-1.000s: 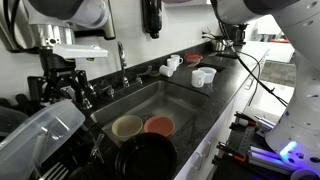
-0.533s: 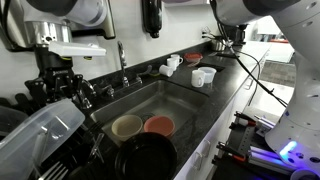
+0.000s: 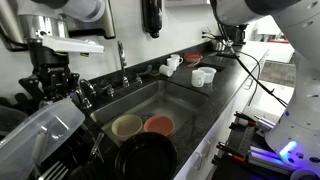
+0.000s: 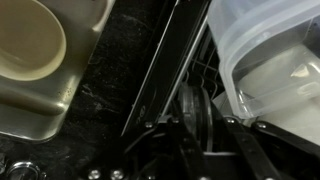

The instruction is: Pick up the lid from the dish rack and put it inside the pink bowl in the sink

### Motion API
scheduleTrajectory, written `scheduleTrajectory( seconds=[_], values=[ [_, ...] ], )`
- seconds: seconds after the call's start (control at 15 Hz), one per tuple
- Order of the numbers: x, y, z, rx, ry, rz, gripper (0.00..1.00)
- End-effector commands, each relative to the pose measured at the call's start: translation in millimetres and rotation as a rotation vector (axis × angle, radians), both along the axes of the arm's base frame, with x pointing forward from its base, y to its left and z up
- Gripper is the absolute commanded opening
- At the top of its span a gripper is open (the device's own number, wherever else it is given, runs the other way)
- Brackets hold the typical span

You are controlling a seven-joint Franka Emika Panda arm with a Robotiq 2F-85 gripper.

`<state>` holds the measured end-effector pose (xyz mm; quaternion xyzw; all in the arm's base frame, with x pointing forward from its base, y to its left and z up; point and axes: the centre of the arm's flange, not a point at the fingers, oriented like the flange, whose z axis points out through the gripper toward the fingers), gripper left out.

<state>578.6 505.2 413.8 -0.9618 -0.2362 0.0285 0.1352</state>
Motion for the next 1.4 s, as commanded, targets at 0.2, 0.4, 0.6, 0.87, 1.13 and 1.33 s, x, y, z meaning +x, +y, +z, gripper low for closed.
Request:
scheduleTrajectory(
  seconds=[0.2,0.4,0.6,0.87,1.13,1.33],
  values=[
    [-3.0,-20.6,17.6,-0.014,-0.035,0.036,0.07],
    [-7.5,-39.5,30.9,-0.004,-0.059,0.040,0.07],
    [-13.7,-64.2,42.9,0.001,-0.088,0.038,0.07],
    [-22.5,-98.4,55.2,-0.005,-0.119,0.019,0.07],
    [-34.4,-128.5,56.8,-0.037,-0.146,-0.002,0.07],
    [-50.1,-146.7,46.1,-0.096,-0.138,-0.015,0.07]
  ],
)
